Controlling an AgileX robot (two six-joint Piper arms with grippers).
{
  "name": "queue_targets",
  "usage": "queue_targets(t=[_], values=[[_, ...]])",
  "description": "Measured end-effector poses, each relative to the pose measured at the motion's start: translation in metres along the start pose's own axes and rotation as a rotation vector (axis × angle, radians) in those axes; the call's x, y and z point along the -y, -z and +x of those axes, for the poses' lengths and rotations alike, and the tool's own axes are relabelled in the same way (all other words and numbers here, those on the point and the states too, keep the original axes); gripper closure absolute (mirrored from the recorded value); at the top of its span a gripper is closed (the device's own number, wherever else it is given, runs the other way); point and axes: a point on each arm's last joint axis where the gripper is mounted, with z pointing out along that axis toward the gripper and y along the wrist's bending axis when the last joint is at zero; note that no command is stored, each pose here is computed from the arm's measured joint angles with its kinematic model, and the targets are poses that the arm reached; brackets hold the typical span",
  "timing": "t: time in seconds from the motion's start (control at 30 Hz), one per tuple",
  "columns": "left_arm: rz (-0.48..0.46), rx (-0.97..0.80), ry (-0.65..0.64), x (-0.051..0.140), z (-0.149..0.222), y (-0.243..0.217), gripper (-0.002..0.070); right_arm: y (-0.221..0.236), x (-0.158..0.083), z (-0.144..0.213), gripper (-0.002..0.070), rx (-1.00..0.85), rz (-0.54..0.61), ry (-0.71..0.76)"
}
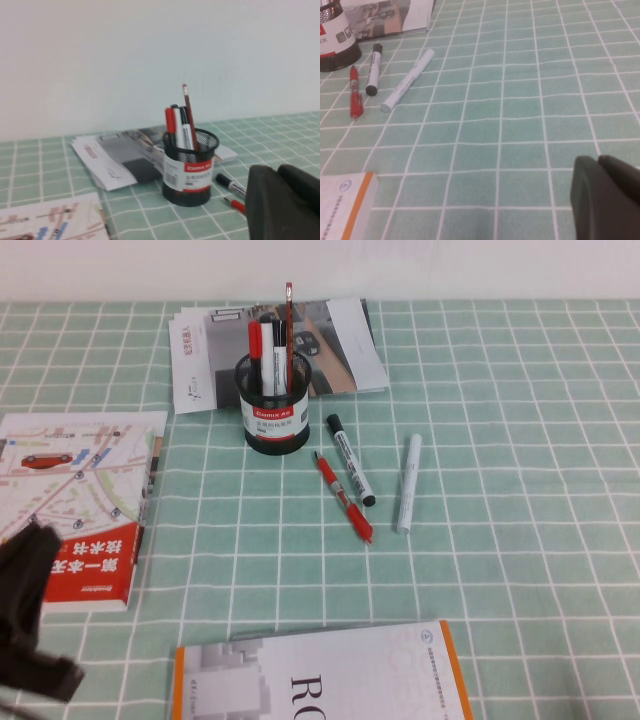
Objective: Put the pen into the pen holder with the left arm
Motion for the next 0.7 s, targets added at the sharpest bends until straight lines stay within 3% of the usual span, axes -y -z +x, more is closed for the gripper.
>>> queue_targets(t=[0.5, 0.7], values=[[-0.268, 0.065, -0.018, -0.021, 0.028, 0.060, 0.0675, 0.000, 0.000, 0.000, 0.0696, 0.000, 0.000, 0.000], [-0.309, -0.004, -0.007, -0.021, 0.037, 0.067, 0.0675, 0.000, 0.000, 0.000, 0.0696, 0.000, 0.000, 0.000]])
